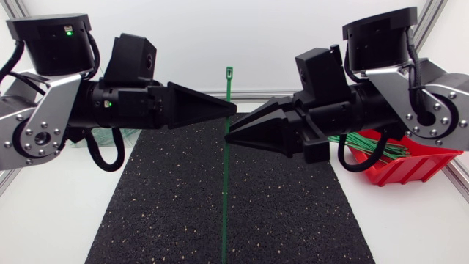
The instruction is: Take a green cable tie from the red box, thread the tail through the head to close it, then place it in the transparent bin on the left.
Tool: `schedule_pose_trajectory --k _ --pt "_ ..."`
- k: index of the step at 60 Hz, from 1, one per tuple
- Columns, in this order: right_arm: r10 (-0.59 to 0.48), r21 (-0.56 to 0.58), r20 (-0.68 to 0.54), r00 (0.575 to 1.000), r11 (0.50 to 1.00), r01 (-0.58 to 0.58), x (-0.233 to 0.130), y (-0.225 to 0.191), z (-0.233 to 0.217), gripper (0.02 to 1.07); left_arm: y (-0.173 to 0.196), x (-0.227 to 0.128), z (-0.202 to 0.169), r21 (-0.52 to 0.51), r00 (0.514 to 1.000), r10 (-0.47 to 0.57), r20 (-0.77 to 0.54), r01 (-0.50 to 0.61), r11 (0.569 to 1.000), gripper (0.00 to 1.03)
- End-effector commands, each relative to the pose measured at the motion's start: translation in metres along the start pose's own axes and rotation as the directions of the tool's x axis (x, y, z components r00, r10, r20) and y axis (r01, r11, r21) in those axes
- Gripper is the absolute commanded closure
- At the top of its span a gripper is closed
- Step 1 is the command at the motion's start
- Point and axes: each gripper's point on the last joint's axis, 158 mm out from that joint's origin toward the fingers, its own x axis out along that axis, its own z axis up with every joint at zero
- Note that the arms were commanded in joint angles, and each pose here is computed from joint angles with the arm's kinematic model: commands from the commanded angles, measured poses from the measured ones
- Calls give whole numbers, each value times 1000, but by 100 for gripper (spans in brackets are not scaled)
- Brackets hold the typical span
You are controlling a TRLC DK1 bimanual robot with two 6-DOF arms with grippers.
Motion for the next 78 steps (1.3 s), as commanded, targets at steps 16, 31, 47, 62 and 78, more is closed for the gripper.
schedule_pose_trajectory --k 16,31,47,62,78 --pt "7 -20 20 1000 1000 -6 -1 9 10 80 7 4 -14 -39 1000 -11 -20 10 999 100" --pt "6 -31 30 1000 999 -5 -4 13 14 89 10 5 -16 -46 1000 -9 -23 8 999 100" --pt "11 -29 26 1000 1000 -10 -2 14 12 101 10 5 -17 -47 1000 -9 -24 8 999 100" --pt "9 -21 21 1000 1000 -9 -1 13 9 101 11 5 -17 -48 1000 -9 -24 8 999 99" --pt "11 -5 11 1000 1000 -11 0 12 3 101 11 4 -14 -42 1000 -7 -19 6 999 78"
